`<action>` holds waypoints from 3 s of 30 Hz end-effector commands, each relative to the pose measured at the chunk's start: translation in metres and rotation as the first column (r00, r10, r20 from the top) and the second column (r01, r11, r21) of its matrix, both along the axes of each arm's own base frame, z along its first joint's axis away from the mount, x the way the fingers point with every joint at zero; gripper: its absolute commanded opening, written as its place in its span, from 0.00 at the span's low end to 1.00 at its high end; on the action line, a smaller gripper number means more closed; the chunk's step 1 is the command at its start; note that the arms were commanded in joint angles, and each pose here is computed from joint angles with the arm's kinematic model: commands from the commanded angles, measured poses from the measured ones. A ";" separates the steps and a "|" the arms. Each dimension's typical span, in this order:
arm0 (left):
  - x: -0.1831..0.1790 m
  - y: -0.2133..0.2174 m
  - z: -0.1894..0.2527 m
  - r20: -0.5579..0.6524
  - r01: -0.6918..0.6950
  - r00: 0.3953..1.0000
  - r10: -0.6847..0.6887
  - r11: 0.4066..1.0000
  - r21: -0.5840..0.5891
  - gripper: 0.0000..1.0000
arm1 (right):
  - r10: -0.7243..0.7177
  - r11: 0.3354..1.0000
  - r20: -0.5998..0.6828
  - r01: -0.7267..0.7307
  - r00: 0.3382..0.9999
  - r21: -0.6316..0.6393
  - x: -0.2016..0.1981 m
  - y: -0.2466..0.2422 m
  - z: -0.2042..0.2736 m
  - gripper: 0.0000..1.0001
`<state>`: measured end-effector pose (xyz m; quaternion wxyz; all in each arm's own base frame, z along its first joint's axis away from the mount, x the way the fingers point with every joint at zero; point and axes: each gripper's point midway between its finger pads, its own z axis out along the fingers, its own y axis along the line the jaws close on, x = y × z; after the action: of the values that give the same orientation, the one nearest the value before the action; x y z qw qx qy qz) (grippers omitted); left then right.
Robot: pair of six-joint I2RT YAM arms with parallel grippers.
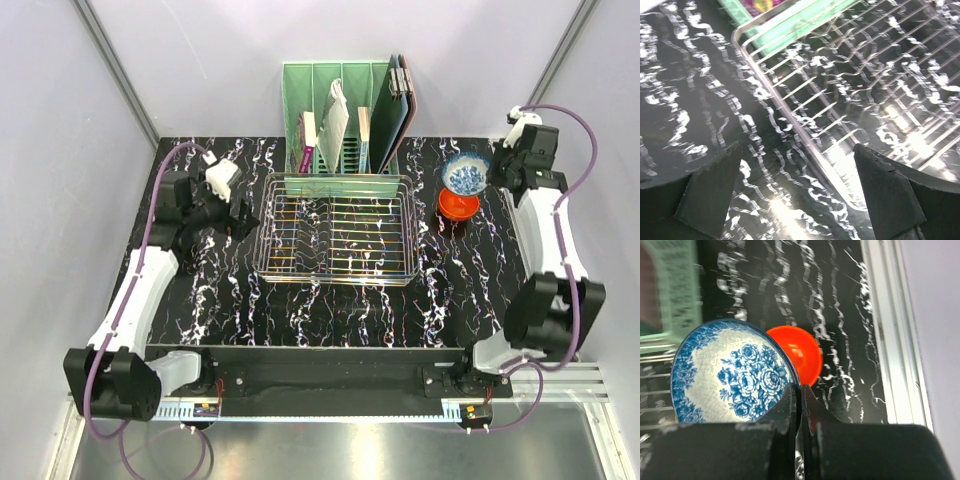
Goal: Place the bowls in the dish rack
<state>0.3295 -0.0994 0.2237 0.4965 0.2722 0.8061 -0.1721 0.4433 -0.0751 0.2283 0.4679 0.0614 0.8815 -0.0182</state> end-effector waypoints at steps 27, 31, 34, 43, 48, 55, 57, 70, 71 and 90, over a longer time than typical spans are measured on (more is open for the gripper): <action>0.023 -0.124 0.052 0.000 0.206 0.979 -0.206 0.979 0.009 0.99 | 0.649 0.756 0.018 -0.641 0.761 -0.135 -0.053 0.273 0.043 0.00; 0.025 -0.136 0.042 -0.021 0.217 0.976 -0.217 0.976 0.030 0.99 | 0.674 0.734 0.017 -0.667 0.738 -0.133 -0.053 0.292 0.045 0.00; 0.027 -0.142 0.037 -0.034 0.226 0.974 -0.225 0.973 0.035 0.99 | 0.691 0.717 0.020 -0.683 0.722 -0.135 -0.055 0.303 0.046 0.00; 0.030 -0.159 0.039 -0.062 0.255 0.965 -0.254 0.967 0.005 0.99 | 0.727 0.680 0.000 -0.720 0.687 -0.135 -0.066 0.329 0.039 0.00; 0.031 -0.170 0.035 -0.085 0.270 0.960 -0.268 0.963 0.006 0.99 | 0.733 0.676 0.017 -0.726 0.680 -0.128 -0.068 0.339 0.045 0.00; 0.032 -0.170 0.016 -0.119 0.266 0.958 -0.260 0.963 0.035 0.99 | 0.735 0.676 0.037 -0.727 0.677 -0.122 -0.074 0.339 0.053 0.00; 0.032 -0.170 0.012 -0.130 0.266 0.957 -0.260 0.963 0.035 0.95 | 0.735 0.677 0.044 -0.726 0.677 -0.122 -0.075 0.338 0.056 0.00; 0.036 -0.179 0.003 -0.156 0.287 0.947 -0.280 0.958 0.020 0.68 | 0.743 0.669 0.083 -0.737 0.664 -0.096 -0.082 0.343 0.071 0.00; 0.036 -0.179 0.002 -0.161 0.289 0.946 -0.283 0.957 0.019 0.63 | 0.744 0.668 0.082 -0.738 0.663 -0.094 -0.082 0.343 0.070 0.00; 0.034 -0.182 0.001 -0.179 0.301 0.939 -0.295 0.954 0.005 0.00 | 0.743 0.669 0.092 -0.740 0.662 -0.074 -0.078 0.355 0.073 0.00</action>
<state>0.3575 -0.2814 0.2126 0.3725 0.3715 0.8096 -0.2605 0.3599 0.2590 0.2403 0.4153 -0.3139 0.8447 0.1242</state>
